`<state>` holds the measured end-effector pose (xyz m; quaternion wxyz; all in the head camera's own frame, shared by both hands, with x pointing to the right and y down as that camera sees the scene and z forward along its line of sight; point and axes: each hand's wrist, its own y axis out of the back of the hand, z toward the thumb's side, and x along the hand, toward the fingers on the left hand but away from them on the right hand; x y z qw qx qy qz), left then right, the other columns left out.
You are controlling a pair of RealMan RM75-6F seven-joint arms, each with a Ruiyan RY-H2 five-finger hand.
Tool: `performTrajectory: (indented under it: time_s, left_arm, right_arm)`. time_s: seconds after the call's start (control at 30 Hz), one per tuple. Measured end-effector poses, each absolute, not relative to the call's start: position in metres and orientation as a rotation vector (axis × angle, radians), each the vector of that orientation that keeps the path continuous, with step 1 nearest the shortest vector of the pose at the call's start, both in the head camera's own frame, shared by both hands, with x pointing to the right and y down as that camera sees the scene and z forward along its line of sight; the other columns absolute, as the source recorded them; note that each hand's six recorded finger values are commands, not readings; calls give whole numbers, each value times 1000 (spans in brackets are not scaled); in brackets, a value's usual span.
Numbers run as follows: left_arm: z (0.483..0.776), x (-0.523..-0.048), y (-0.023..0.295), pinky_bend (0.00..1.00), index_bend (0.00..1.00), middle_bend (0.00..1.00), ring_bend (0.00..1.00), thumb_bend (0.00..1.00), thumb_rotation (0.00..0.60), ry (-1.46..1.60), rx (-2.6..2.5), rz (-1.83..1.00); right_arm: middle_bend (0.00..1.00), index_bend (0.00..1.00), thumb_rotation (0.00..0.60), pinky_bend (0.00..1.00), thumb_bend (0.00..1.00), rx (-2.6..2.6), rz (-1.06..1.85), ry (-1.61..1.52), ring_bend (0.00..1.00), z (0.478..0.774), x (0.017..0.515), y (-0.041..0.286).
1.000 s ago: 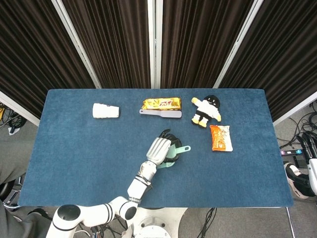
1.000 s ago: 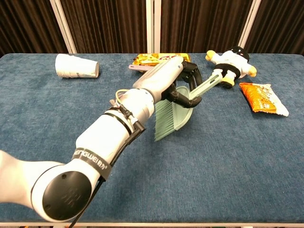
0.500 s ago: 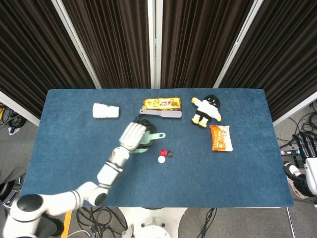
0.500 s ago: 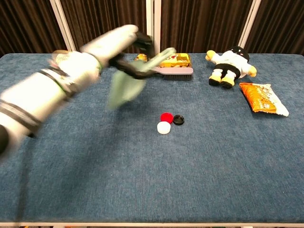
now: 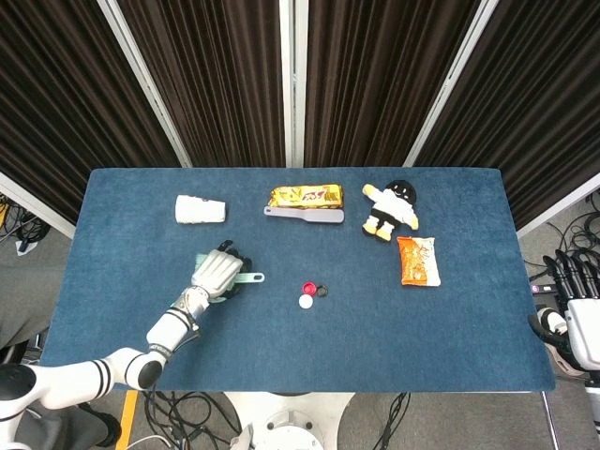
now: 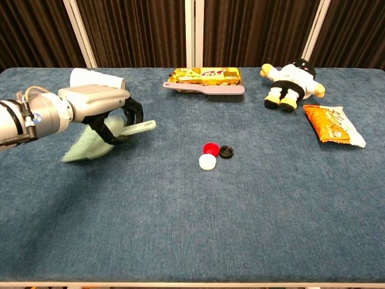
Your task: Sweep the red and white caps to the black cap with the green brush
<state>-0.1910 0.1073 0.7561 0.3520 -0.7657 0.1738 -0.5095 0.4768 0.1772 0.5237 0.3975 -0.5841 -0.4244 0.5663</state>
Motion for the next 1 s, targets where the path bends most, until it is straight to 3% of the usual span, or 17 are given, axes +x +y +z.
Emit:
performTrajectory:
  time_s: [0.23, 0.53, 0.63, 0.77, 1.0]
  left_arm:
    - [738, -215, 101, 105, 200, 245, 170, 225, 600, 660, -2022, -1314]
    - [686, -365, 89, 101, 294, 262, 170, 223, 600, 1153, -1783, -1418]
    - [662, -427, 108, 98, 294, 262, 170, 223, 600, 1234, -1609, -1482]
    - [633, -472, 144, 92, 290, 262, 170, 223, 600, 1251, -1480, -1541]
    - [603, -475, 203, 87, 288, 262, 170, 224, 600, 1206, -1475, -1592]
  right_arm:
    - [13, 0, 600, 0, 183, -1480, 1451, -1085, 0, 524, 481, 177]
    - [81, 0, 600, 0, 256, -1490, 1449, -1130, 0, 527, 491, 173]
    - [79, 0, 600, 0, 265, -1507, 1451, -1133, 0, 532, 490, 172]
    - [67, 0, 600, 0, 264, -1545, 1455, -1127, 0, 538, 484, 175]
    - [51, 0, 600, 0, 260, -1569, 1442, -1114, 0, 541, 471, 182]
